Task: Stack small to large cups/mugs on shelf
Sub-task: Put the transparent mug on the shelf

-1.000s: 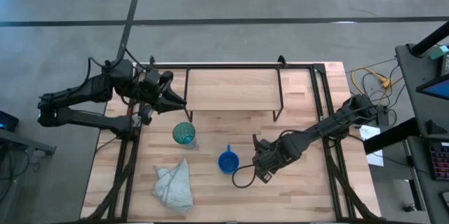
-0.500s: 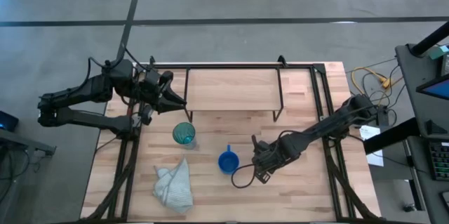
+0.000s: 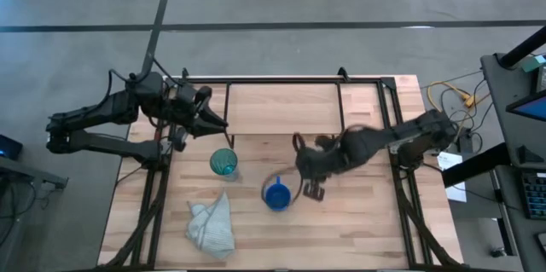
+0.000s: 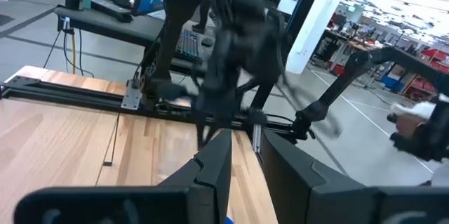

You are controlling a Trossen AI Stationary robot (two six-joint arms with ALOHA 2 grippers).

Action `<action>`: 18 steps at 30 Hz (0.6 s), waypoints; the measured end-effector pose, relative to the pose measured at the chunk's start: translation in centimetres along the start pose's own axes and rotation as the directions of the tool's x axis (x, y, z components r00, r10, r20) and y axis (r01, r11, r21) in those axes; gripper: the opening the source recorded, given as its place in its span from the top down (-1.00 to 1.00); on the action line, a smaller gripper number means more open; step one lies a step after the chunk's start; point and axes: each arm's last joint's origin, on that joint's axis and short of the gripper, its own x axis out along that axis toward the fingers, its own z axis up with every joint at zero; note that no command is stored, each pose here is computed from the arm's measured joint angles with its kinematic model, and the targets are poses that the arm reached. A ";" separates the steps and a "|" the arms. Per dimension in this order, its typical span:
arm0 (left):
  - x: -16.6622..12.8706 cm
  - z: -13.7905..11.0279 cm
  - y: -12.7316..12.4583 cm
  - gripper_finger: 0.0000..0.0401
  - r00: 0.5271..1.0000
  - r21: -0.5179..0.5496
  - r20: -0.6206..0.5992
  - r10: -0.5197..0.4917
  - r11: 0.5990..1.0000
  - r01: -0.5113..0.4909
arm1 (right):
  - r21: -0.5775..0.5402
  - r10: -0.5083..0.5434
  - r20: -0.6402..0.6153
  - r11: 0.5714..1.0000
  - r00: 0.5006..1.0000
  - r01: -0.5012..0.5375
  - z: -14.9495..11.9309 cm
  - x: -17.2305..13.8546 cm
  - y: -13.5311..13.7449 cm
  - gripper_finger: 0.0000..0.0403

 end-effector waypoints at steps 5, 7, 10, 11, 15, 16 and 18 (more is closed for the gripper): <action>0.8 -0.2 0.4 0.67 1.000 -0.012 -0.025 0.007 1.000 -0.007 | -0.154 0.012 0.116 0.988 0.993 0.006 3.1 -2.9 -2.5 0.96; 1.1 -0.3 0.6 0.67 0.999 -0.017 -0.035 0.010 1.000 -0.011 | -0.188 0.001 0.145 0.982 0.989 0.027 4.1 -3.5 -3.6 0.96; 1.7 -0.6 1.0 0.67 0.998 -0.027 -0.059 0.028 0.999 -0.029 | -0.219 -0.032 0.165 0.973 0.986 0.069 5.4 -3.7 -5.0 0.96; 1.9 -0.8 1.2 0.67 0.996 -0.033 -0.071 0.052 0.998 -0.054 | -0.231 -0.040 0.167 0.970 0.985 0.079 5.9 -3.6 -5.4 0.96; 2.4 -2.0 2.4 0.67 0.960 -0.044 -0.130 0.248 0.966 -0.255 | -0.299 -0.063 0.178 0.947 0.982 0.115 7.9 -2.7 -6.6 0.96; 2.5 -2.3 2.7 0.67 0.938 -0.040 -0.144 0.315 0.945 -0.323 | -0.309 -0.066 0.179 0.943 0.982 0.120 8.5 -2.3 -6.8 0.96; 2.6 -2.9 3.4 0.67 0.881 -0.023 -0.168 0.442 0.892 -0.452 | -0.316 -0.055 0.172 0.942 0.984 0.108 9.6 -1.5 -7.4 0.96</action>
